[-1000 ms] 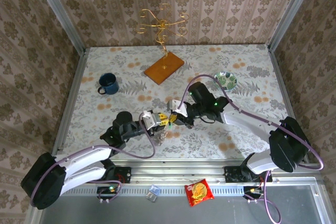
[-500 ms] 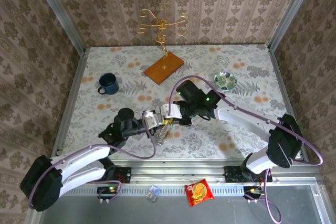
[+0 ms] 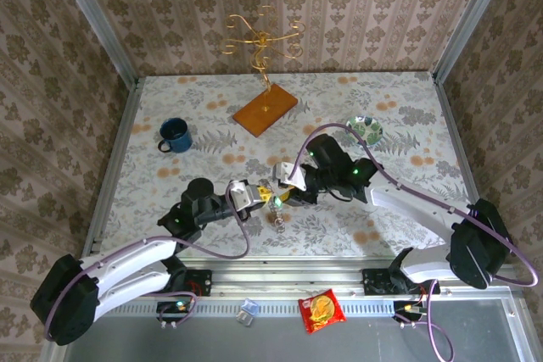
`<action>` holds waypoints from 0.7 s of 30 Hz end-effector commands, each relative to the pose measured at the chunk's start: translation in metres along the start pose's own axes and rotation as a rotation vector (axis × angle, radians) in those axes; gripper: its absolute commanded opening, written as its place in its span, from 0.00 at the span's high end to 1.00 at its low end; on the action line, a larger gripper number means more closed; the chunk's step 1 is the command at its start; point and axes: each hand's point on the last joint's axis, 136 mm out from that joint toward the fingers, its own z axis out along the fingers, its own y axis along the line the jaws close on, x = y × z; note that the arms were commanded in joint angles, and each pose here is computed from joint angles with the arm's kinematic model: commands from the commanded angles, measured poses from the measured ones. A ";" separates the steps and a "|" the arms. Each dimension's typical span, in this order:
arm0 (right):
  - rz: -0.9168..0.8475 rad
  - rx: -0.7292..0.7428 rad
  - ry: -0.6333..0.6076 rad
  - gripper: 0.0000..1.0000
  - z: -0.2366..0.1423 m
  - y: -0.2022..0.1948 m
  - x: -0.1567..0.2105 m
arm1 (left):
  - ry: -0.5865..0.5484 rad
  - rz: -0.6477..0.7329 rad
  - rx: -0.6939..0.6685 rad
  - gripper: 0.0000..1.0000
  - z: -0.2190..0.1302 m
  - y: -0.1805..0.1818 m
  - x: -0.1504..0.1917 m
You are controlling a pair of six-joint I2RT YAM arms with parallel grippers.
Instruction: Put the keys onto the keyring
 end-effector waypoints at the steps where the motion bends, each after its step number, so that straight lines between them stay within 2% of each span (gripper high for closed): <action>1: 0.042 -0.025 -0.087 0.70 -0.001 0.004 -0.017 | -0.081 0.000 -0.004 1.00 -0.002 0.002 -0.018; 9: 0.103 -0.017 -0.089 0.69 -0.003 0.003 -0.018 | -0.094 0.011 -0.015 1.00 -0.002 0.003 -0.019; 14: 0.363 0.032 -0.129 0.65 -0.023 -0.012 -0.035 | -0.105 0.030 -0.030 1.00 -0.003 0.005 -0.019; 21: 0.745 0.006 -0.109 0.66 -0.019 -0.009 -0.025 | -0.123 0.039 -0.048 1.00 -0.003 0.007 -0.020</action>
